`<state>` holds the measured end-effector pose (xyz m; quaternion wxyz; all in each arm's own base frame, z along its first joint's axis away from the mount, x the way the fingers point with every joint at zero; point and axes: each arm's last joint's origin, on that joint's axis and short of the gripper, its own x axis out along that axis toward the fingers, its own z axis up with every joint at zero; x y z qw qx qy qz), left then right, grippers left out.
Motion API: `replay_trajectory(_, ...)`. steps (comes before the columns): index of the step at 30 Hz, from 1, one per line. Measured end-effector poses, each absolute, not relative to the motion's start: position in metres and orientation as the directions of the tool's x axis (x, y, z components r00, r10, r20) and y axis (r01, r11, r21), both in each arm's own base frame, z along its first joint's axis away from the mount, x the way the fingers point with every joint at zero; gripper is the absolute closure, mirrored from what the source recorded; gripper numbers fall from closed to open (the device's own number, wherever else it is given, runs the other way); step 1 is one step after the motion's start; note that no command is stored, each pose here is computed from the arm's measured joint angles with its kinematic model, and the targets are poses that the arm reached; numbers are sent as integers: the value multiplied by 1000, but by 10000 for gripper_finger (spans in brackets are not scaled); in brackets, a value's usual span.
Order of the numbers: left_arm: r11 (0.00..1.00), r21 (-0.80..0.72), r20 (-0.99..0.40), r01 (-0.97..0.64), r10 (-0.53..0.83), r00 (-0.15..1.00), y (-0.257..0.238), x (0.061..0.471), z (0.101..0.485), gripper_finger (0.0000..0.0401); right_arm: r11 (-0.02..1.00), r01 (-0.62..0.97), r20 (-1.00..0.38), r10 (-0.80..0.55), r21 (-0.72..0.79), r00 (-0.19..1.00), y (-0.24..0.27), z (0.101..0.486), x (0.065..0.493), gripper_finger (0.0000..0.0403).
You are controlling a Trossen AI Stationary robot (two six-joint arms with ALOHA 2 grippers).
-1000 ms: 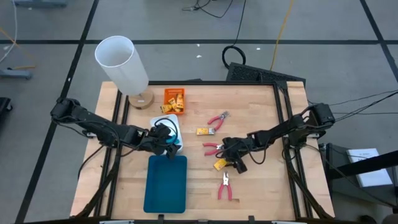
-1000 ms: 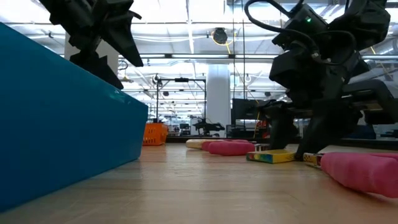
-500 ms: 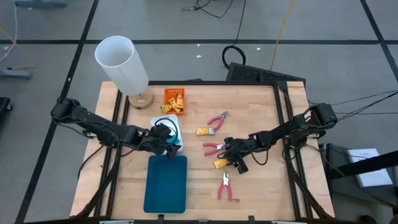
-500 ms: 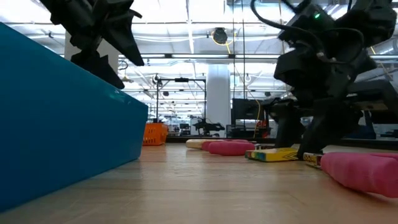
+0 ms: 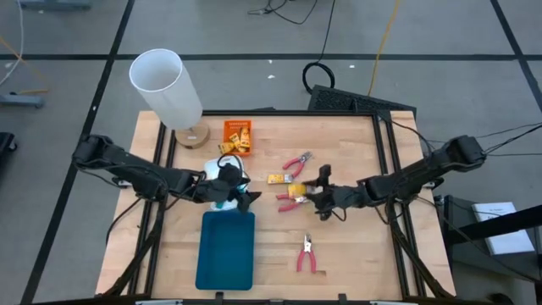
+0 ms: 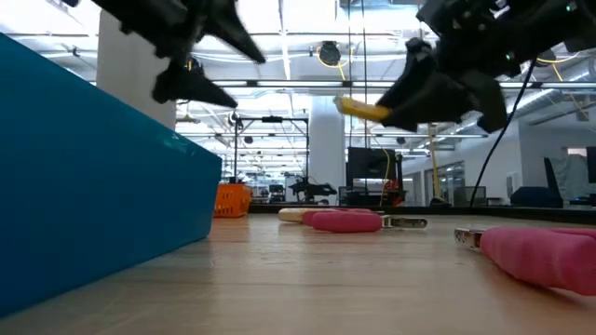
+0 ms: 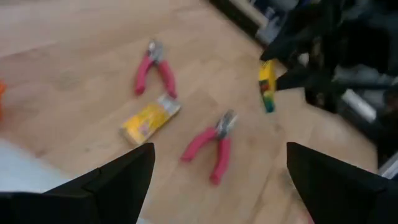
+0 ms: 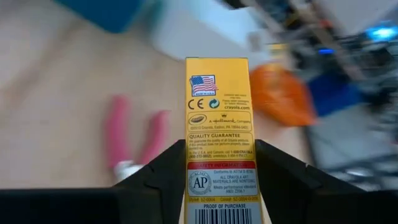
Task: Pick & Place School Supplies
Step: Put the yellow crayon box into the orange bin
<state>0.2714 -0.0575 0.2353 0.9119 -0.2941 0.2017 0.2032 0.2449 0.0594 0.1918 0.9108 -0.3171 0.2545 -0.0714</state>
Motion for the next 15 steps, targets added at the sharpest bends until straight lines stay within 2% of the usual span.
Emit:
replay_trajectory(6, 751, -525, -315, -400, 265, 911, -47, 304, 231, 36, 701, 90, -301, -414, -707, 859, 55, 204, 247, 242)
replay_trajectory(10, 786, -540, -180, -300, 240, 954, -43, 324, 227, 36, 663, 119, -260, -443, -740, 858, 55, 208, 248, 241)
replay_trajectory(15, 811, -539, -106, -230, 206, 973, -37, 338, 215, 36, 652, 136, -227, -442, -746, 868, 55, 212, 250, 239)
